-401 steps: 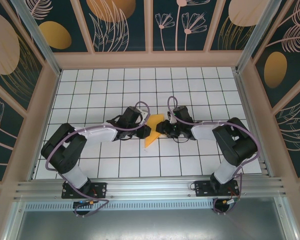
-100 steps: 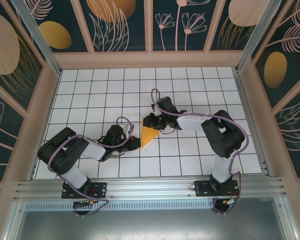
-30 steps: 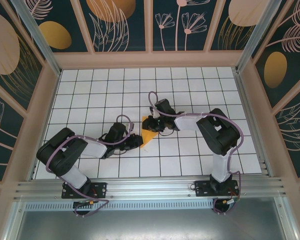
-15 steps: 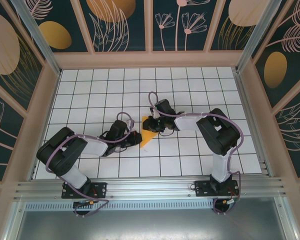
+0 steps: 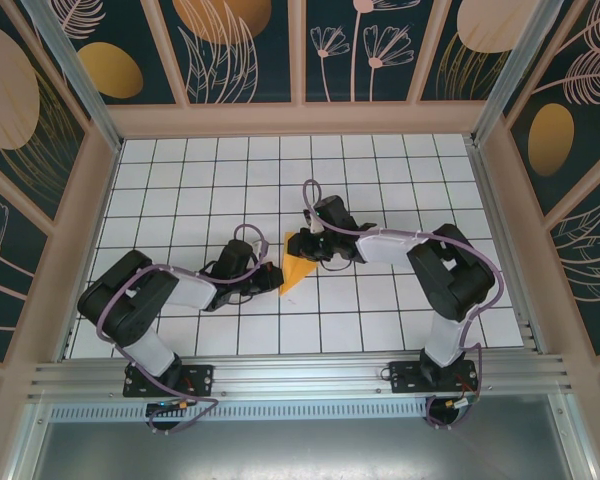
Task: Fold a paper plane with a square sheet of paper (pick it up from the middle)
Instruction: Fourth fold the wing at the center of the table.
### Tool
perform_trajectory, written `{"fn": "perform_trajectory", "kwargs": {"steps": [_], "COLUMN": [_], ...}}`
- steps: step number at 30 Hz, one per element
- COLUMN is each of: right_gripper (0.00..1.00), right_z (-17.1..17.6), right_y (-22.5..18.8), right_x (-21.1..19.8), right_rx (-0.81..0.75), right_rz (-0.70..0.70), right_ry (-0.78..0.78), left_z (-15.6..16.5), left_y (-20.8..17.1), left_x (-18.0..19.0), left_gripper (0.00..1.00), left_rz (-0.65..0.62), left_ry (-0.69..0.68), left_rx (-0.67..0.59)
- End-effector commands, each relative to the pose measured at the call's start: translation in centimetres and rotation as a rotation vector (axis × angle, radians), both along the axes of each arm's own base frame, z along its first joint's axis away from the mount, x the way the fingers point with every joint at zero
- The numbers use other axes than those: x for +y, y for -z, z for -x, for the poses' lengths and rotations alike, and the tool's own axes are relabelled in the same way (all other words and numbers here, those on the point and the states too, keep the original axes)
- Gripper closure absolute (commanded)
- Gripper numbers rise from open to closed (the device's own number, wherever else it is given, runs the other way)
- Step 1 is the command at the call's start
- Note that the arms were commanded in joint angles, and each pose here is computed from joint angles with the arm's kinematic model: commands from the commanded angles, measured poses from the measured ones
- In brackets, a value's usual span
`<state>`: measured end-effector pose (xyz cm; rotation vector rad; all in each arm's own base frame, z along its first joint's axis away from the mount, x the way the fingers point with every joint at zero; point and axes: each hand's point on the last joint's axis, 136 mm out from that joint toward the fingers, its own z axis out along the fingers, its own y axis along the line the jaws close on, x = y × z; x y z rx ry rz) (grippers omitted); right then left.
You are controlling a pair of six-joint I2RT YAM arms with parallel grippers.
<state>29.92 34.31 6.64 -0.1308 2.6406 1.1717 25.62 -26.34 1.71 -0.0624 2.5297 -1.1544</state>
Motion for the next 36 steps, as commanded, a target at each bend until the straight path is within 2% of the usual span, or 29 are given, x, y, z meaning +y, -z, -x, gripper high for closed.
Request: {"fn": "perform_trajectory", "kwargs": {"steps": [1, 15, 25, 27, 28, 29, 33, 36], "right_gripper": [0.79, 0.79, 0.79, 0.79, 0.79, 0.79, 0.8, 0.8], "right_z": [0.6, 0.4, -1.0, -1.2, -1.2, -1.3, -1.4, -1.4], "right_y": [-0.2, 1.2, 2.6, 2.5, 2.5, 2.5, 2.9, 3.3], "right_x": [0.6, 1.8, 1.3, 1.4, 1.4, 1.4, 1.3, 1.2], "right_rx": [0.006, 0.044, 0.052, 0.044, 0.045, 0.045, 0.054, 0.061], "right_rz": [-0.023, -0.044, -0.023, -0.03, -0.034, -0.033, -0.024, -0.017], "right_ry": [-0.034, -0.061, -0.026, -0.027, -0.029, -0.03, -0.027, -0.025], "left_z": [0.2, 0.4, 0.2, 0.3, 0.4, 0.5, 0.8, 1.1], "left_y": [0.9, 1.8, 2.1, 2.1, 2.2, 2.3, 1.4, 1.1], "left_x": [0.0, -0.5, 0.6, 0.8, 0.8, 0.9, 0.8, 0.7], "left_gripper": [1.0, 1.0, 1.0, 0.97, 0.9, 0.88, 0.81, 0.79], "left_rz": [0.0, 0.007, -0.032, -0.036, -0.038, -0.037, -0.012, 0.003], "left_ry": [0.019, 0.05, 0.015, 0.014, 0.013, 0.014, 0.024, 0.037], "left_rx": [0.036, 0.069, 0.067, 0.065, 0.066, 0.068, 0.048, 0.044]}}
